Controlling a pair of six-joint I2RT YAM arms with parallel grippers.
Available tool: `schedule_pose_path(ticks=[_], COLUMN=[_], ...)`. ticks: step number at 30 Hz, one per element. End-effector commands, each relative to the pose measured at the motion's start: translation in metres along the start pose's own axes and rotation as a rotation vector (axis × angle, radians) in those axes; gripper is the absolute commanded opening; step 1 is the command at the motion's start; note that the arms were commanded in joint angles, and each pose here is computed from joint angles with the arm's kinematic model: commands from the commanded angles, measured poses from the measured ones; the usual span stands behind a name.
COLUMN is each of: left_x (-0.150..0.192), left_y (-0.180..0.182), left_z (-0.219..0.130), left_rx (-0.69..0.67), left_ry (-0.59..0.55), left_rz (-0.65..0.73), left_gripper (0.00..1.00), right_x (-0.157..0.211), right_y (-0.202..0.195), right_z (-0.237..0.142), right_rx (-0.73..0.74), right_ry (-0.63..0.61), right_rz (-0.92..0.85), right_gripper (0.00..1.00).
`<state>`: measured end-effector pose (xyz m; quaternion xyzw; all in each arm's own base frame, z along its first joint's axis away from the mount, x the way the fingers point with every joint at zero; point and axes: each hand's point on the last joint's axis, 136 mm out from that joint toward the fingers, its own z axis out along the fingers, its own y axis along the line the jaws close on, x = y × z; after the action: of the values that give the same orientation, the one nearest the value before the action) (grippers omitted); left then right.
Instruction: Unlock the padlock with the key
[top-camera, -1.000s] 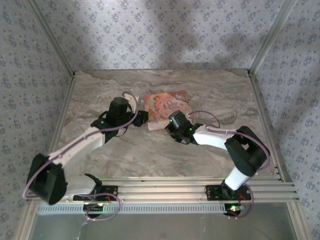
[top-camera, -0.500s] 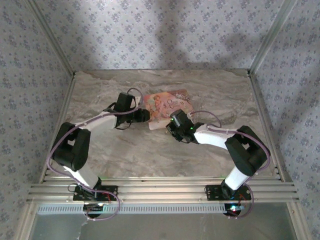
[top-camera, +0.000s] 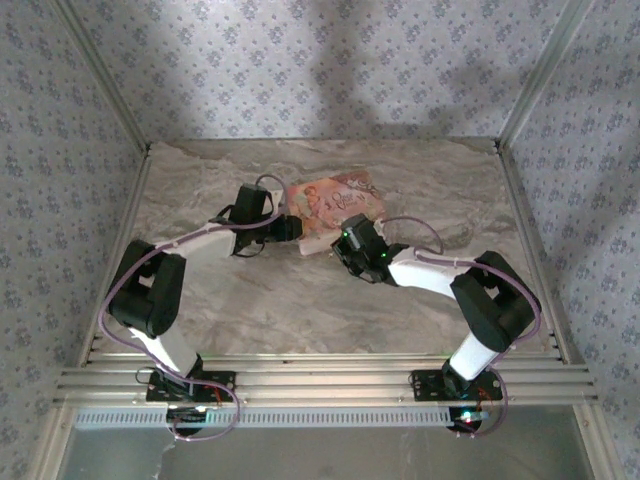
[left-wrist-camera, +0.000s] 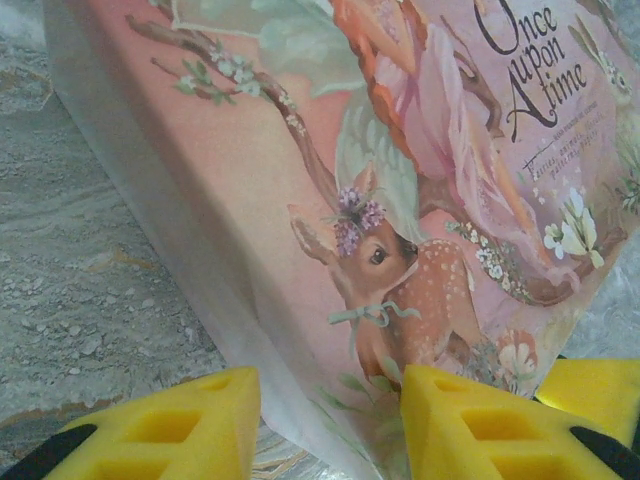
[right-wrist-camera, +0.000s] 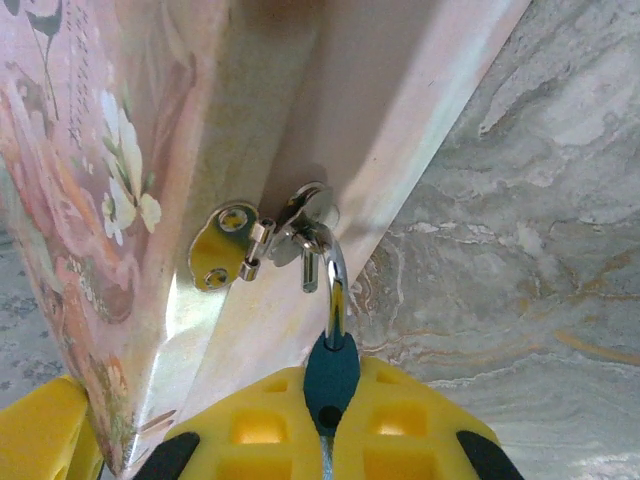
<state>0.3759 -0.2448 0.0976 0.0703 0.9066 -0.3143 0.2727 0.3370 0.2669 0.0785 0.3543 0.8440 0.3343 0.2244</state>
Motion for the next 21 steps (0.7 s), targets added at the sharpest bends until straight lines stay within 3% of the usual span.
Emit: schedule_pose_path(ticks=[1,12,21], left_x=[0.04,0.035,0.036], left_y=[0.023,0.018,0.019], left_z=[0.011,0.005,0.005], left_rx=[-0.064,-0.056,-0.057], left_ry=[0.112,0.098,0.099], left_rz=[-0.047,-0.034,-0.033], left_gripper=[0.42,0.42,0.41], right_x=[-0.014,-0.008,-0.036], right_y=[0.033,-0.024,0.013], right_z=[-0.011,0.007,-0.022], right_rx=[-0.159,-0.036,-0.068], right_ry=[-0.065,-0.038,-0.134], right_rz=[0.052,0.189,0.099], right_gripper=[0.0,0.0,0.0])
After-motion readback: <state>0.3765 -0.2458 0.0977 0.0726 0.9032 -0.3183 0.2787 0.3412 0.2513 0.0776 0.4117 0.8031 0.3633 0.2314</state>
